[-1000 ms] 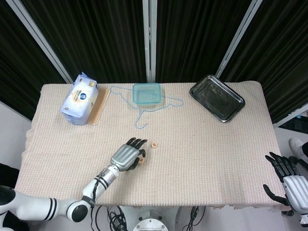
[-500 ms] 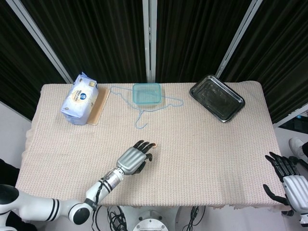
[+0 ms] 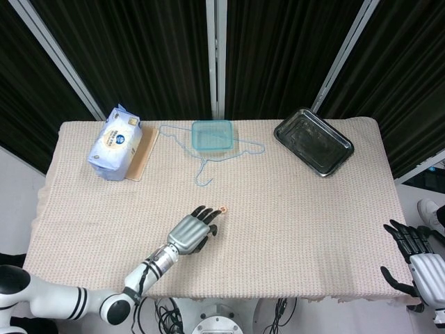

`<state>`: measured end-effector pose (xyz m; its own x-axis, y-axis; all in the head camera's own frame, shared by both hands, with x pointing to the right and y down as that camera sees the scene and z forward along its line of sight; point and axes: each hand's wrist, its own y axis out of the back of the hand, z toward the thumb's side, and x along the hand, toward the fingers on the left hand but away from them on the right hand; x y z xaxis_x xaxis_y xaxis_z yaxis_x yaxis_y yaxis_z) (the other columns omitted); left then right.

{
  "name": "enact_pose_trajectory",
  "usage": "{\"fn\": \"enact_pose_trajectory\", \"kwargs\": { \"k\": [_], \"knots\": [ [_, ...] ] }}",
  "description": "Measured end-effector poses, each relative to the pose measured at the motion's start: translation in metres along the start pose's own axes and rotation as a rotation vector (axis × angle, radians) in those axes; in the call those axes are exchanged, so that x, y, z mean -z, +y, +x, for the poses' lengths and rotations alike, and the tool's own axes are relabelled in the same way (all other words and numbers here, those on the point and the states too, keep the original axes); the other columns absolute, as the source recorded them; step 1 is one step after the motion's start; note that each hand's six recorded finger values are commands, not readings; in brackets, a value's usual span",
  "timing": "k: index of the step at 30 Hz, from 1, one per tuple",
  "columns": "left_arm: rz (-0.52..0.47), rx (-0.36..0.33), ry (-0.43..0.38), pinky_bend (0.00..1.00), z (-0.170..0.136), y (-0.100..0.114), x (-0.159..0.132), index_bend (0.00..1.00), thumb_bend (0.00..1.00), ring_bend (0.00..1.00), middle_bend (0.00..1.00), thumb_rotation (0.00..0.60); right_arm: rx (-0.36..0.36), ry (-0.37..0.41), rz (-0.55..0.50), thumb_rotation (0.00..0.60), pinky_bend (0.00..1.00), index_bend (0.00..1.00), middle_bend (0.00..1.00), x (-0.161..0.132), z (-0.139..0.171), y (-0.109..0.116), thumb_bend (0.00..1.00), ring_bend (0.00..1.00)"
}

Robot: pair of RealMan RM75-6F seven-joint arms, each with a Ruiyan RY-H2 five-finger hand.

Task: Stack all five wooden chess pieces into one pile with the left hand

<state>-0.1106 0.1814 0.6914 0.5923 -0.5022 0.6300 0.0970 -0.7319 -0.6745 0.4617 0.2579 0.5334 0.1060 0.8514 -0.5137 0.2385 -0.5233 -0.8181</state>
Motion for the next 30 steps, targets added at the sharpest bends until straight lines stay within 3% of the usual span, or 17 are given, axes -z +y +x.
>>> {"fn": "enact_pose_trajectory", "kwargs": {
  "k": [30],
  "knots": [
    [-0.006, 0.020, 0.024, 0.00, -0.0023, -0.0015, 0.0088, 0.41, 0.68, 0.00, 0.00, 0.600, -0.004, 0.000, 0.003, 0.600, 0.00, 0.00, 0.00, -0.0003, -0.0010, -0.0016, 0.30, 0.00]
  ]
}}
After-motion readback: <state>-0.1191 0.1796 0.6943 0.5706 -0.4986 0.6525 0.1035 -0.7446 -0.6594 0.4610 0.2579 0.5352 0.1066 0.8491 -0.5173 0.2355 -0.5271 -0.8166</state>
